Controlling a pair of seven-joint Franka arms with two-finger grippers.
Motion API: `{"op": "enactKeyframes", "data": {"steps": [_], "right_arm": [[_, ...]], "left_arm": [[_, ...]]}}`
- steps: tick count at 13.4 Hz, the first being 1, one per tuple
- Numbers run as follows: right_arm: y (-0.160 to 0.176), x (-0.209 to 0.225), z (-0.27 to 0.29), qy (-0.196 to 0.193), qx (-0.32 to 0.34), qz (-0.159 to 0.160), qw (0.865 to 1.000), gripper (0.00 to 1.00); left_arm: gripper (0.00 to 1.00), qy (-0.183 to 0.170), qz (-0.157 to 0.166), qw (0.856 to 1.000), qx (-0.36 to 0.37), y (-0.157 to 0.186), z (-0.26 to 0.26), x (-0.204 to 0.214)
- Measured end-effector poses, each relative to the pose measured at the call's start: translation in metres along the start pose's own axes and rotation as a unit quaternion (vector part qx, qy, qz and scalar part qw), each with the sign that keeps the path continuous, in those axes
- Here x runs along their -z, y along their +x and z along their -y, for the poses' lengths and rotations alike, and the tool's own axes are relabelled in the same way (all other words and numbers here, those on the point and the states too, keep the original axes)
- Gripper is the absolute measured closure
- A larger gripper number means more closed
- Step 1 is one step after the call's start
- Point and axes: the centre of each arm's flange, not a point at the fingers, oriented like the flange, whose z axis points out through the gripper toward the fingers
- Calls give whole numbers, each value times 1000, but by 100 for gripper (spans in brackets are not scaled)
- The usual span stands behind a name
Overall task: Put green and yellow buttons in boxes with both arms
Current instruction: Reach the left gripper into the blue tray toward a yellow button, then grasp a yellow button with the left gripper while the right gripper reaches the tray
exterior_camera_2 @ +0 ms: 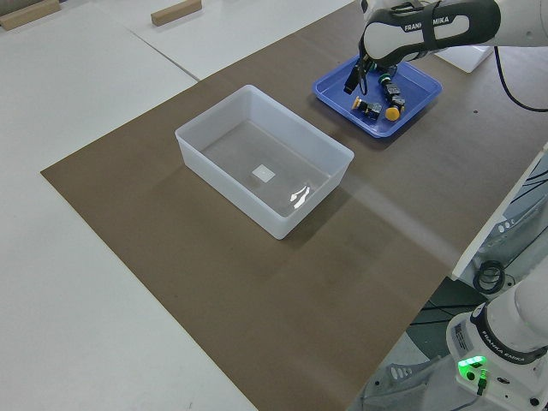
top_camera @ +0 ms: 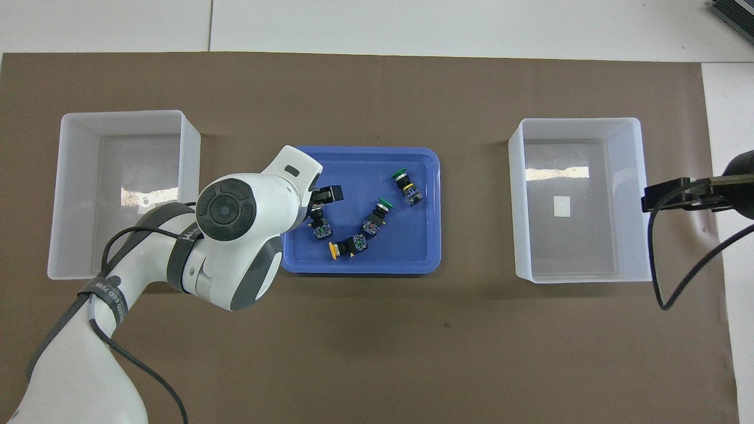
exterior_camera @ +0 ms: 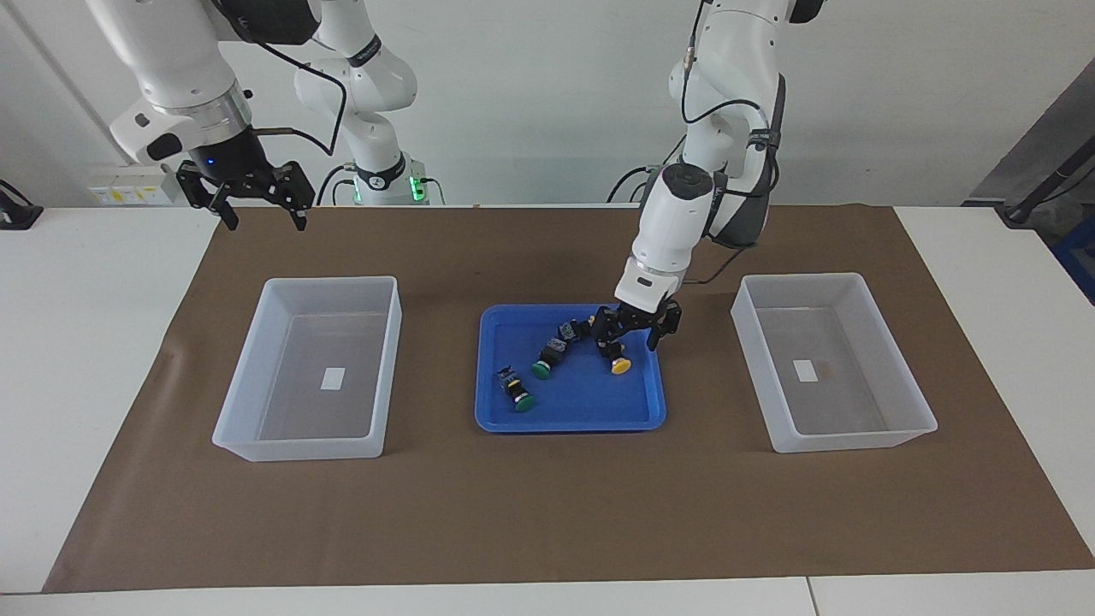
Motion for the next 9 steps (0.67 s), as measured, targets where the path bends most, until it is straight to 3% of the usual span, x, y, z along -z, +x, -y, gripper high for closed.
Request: {"op": "enactKeyframes", "data": {"steps": [5, 9], "right_arm": [[13, -39, 43, 2, 38, -22, 999, 0], [36, -88, 107, 14, 74, -31, 997, 0]], "left_arm": [[0, 18, 31, 999, -14, -27, -4, -36], [0, 15, 26, 999, -13, -30, 0, -50]]}}
